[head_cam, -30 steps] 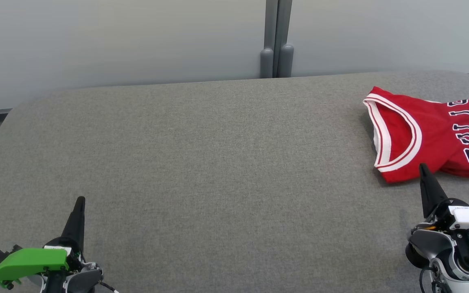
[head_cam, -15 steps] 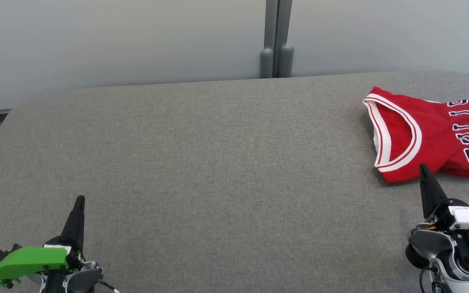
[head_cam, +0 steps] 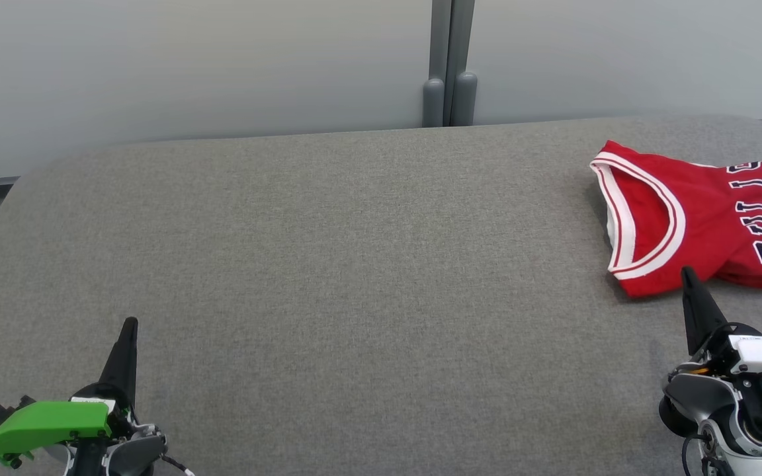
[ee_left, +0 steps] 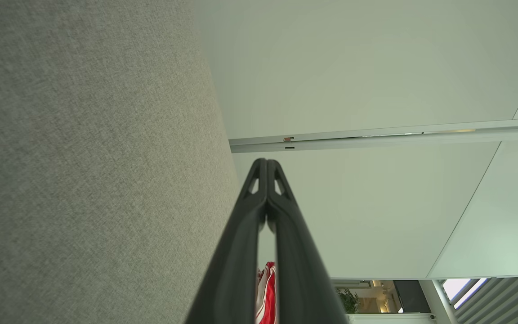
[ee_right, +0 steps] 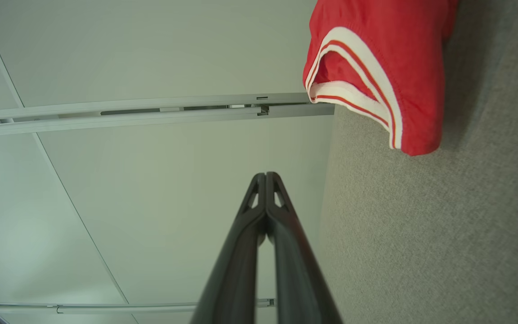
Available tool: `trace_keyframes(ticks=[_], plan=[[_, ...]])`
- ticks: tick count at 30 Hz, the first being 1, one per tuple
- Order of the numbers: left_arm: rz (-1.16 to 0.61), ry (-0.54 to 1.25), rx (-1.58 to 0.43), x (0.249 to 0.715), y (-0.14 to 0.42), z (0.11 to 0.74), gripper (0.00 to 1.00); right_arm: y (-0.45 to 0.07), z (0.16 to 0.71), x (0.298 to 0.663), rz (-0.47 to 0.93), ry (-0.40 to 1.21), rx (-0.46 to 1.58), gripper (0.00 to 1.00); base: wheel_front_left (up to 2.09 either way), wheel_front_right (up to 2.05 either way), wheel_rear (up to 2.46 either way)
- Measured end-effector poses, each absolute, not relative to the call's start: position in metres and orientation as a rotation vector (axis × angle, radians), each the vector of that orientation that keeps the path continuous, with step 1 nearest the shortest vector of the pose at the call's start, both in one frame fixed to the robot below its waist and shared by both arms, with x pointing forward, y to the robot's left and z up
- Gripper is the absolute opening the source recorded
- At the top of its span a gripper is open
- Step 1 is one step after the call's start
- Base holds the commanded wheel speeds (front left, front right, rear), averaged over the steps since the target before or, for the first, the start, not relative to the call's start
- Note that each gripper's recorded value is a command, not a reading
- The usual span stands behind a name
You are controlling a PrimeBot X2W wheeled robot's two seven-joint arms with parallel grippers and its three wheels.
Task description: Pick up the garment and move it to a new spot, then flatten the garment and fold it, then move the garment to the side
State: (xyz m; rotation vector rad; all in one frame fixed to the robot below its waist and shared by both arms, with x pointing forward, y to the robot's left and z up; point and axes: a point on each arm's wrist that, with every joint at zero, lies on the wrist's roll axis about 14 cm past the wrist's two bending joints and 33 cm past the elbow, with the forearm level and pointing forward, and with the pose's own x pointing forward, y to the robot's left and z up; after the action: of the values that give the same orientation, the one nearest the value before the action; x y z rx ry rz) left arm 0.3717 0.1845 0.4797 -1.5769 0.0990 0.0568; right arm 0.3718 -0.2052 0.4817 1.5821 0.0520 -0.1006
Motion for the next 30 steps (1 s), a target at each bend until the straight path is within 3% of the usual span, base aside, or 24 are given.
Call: trace_keyframes(ticks=[30], plan=[[0.057,0.1,-1.577,0.3717,0.1846,0.4795,0.0,-0.2052,0.4808,0.3716,-0.101,0.056,1.583,0.0,0.0,0.0,0.0]])
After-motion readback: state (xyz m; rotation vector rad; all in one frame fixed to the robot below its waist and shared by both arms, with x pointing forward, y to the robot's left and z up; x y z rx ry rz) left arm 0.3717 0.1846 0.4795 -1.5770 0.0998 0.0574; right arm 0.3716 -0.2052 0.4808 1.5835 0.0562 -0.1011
